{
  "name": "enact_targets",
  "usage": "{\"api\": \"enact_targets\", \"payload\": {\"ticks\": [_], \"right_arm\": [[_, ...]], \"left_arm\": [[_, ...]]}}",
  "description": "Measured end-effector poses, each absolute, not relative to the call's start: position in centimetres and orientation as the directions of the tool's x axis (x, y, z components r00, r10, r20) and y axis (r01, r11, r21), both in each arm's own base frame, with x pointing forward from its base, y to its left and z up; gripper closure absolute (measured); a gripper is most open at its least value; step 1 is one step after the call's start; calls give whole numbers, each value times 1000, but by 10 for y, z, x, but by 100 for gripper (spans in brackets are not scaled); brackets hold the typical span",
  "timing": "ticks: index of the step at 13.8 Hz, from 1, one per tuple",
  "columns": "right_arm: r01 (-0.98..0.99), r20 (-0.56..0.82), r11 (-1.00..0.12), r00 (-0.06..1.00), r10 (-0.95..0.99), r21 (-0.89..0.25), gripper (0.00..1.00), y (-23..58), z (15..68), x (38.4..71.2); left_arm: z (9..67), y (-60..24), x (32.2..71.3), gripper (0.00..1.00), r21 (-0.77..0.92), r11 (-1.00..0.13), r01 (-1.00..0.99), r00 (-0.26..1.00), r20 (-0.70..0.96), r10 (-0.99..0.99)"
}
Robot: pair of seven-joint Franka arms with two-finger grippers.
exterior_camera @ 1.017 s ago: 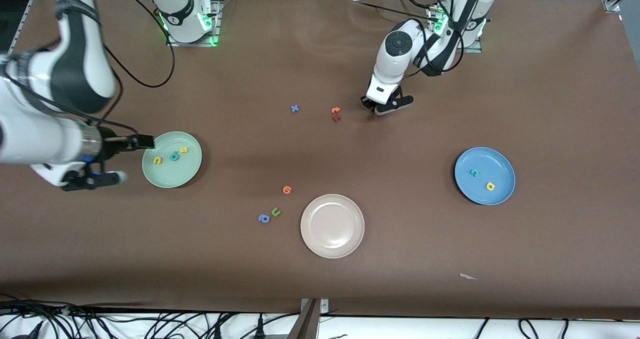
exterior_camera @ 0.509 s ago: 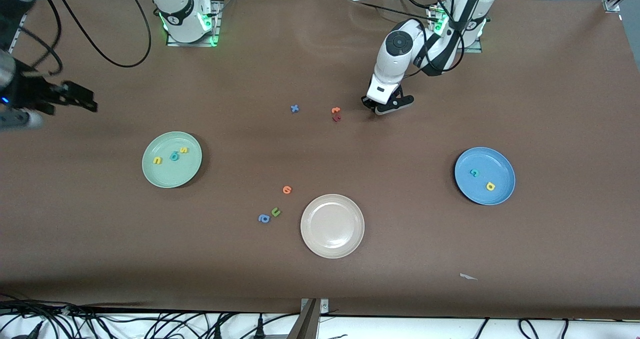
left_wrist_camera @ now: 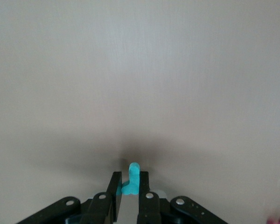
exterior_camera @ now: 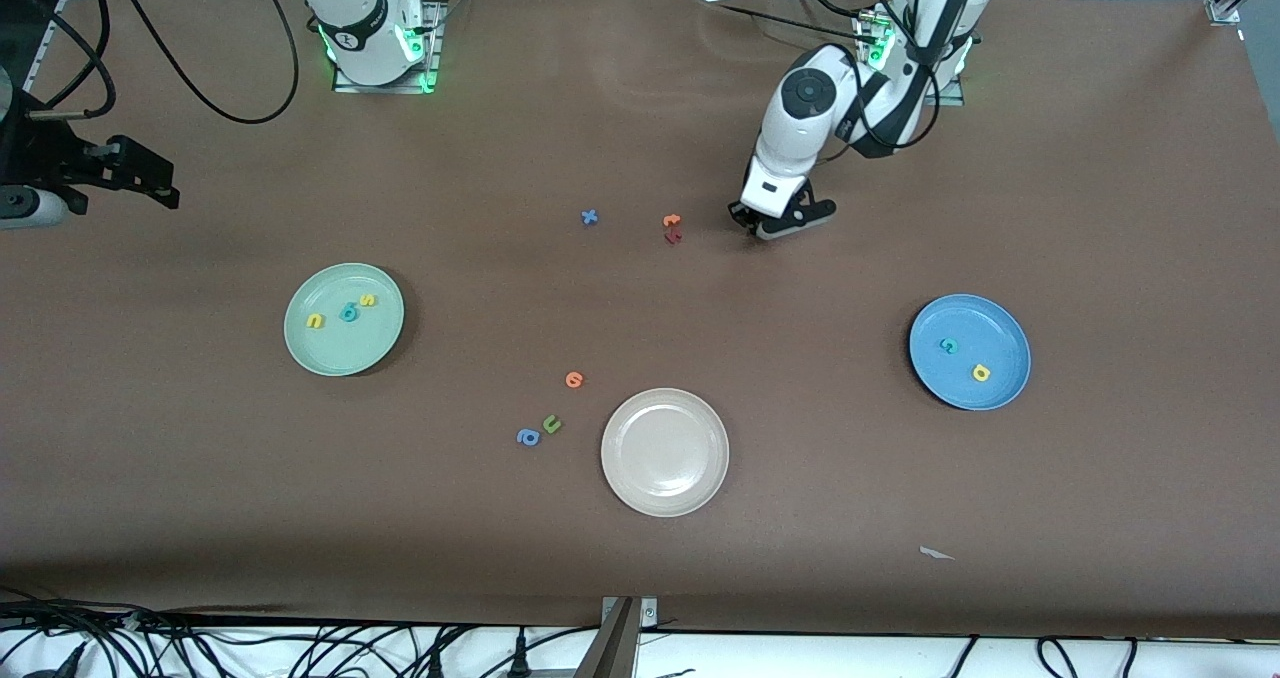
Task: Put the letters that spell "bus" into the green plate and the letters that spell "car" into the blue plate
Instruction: 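Carry the cyan l to the blue plate and open the left gripper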
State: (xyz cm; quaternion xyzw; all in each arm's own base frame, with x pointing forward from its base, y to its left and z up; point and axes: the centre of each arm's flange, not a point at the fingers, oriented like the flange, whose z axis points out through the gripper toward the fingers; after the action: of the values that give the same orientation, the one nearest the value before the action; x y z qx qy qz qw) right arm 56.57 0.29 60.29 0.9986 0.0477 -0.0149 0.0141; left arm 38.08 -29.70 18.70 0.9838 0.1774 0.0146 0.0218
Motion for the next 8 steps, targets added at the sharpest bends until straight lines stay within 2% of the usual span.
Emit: {"api": "enact_targets", "payload": {"ticks": [4, 8], "right_arm": [[91, -38, -996, 995, 90, 26, 0, 0, 598, 568], [91, -43, -996, 995, 90, 25, 0, 0, 595, 570]], "left_arm": [[231, -234, 459, 81, -17, -956, 292, 956, -25, 292], [305, -121, 552, 81, -21, -984, 178, 981, -71, 179]]}}
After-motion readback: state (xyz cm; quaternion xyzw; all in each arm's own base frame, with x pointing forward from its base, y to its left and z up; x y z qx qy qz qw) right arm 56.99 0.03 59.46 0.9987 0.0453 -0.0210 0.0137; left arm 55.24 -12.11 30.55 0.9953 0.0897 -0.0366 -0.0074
